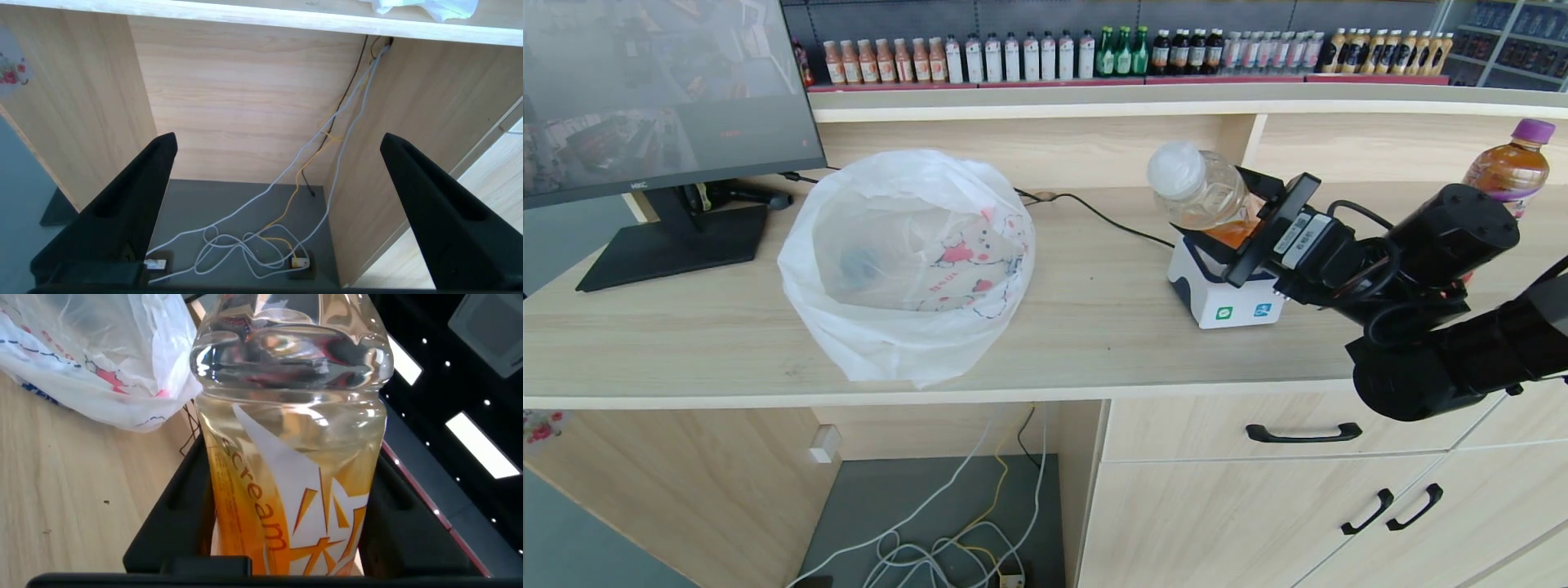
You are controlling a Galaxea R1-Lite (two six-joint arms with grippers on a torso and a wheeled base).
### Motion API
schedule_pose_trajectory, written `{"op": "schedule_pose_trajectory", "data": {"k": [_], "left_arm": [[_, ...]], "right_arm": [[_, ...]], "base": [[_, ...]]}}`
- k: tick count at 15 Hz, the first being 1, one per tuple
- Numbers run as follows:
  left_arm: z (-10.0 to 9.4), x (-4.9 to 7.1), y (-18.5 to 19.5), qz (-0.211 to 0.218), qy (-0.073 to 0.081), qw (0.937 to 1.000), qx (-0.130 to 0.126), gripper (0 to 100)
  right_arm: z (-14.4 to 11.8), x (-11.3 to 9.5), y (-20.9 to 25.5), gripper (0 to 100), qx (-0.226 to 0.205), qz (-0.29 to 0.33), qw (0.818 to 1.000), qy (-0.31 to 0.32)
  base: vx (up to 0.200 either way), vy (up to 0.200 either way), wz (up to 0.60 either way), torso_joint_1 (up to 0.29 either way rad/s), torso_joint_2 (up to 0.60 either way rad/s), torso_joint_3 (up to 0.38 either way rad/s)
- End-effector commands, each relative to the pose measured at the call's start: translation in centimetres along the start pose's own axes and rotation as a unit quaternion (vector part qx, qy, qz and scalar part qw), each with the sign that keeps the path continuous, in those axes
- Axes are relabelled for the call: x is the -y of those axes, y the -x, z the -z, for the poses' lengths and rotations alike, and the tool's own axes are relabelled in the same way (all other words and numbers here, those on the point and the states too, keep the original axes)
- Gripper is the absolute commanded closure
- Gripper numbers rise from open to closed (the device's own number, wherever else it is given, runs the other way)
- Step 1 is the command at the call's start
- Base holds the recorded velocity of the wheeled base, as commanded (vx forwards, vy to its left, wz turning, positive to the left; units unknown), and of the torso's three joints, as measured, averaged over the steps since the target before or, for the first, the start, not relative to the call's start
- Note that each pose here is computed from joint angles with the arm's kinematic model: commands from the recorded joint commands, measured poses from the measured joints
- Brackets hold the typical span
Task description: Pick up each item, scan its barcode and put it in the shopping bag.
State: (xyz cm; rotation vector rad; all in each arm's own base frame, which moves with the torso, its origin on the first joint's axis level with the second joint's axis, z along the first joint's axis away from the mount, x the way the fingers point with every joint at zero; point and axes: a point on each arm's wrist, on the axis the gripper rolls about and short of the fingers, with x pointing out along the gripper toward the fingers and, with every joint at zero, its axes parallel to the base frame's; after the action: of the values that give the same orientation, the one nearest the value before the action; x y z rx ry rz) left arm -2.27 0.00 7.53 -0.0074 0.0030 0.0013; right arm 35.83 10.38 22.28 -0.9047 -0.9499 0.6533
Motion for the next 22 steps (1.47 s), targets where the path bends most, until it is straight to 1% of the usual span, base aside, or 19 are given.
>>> {"op": "schedule_pose_trajectory", "data": {"k": [1, 9, 13, 15, 17, 20, 22], "left_arm": [[0.0, 0.0, 0.0, 0.0, 0.0, 1.0, 0.0, 0], [0.0, 0.0, 0.0, 0.0, 0.0, 1.0, 0.0, 0], [0.0, 0.0, 0.0, 0.0, 0.0, 1.0, 0.0, 0], [0.0, 0.0, 0.0, 0.0, 0.0, 1.0, 0.0, 0], [0.0, 0.0, 0.0, 0.0, 0.0, 1.0, 0.0, 0], [0.0, 0.0, 0.0, 0.0, 0.0, 1.0, 0.0, 0], [0.0, 0.0, 0.0, 0.0, 0.0, 1.0, 0.0, 0]], "right_arm": [[-0.1, 0.0, 0.0, 100, 0.0, 0.0, 1.0, 0.0], [-0.1, 0.0, 0.0, 100, -0.001, 0.002, 1.0, 0.001], [-0.2, 0.4, 0.0, 100, -0.008, 0.013, 1.0, 0.001], [-0.9, 1.1, -0.1, 100, -0.012, 0.03, 0.999, -0.007], [-1.4, 2.2, -0.6, 100, -0.02, 0.065, 0.997, -0.028], [-2.0, 3.1, -1.5, 100, -0.015, 0.094, 0.994, -0.052], [-3.0, 4.1, -2.4, 100, -0.009, 0.125, 0.989, -0.077]], "base": [[0.0, 0.0, 0.0, 0.0, 0.0, 0.0], [0.0, 0.0, 0.0, 0.0, 0.0, 0.0], [0.0, 0.0, 0.0, 0.0, 0.0, 0.0], [0.0, 0.0, 0.0, 0.0, 0.0, 0.0], [0.0, 0.0, 0.0, 0.0, 0.0, 0.0], [0.0, 0.0, 0.0, 0.0, 0.0, 0.0], [0.0, 0.0, 0.0, 0.0, 0.0, 0.0]]}}
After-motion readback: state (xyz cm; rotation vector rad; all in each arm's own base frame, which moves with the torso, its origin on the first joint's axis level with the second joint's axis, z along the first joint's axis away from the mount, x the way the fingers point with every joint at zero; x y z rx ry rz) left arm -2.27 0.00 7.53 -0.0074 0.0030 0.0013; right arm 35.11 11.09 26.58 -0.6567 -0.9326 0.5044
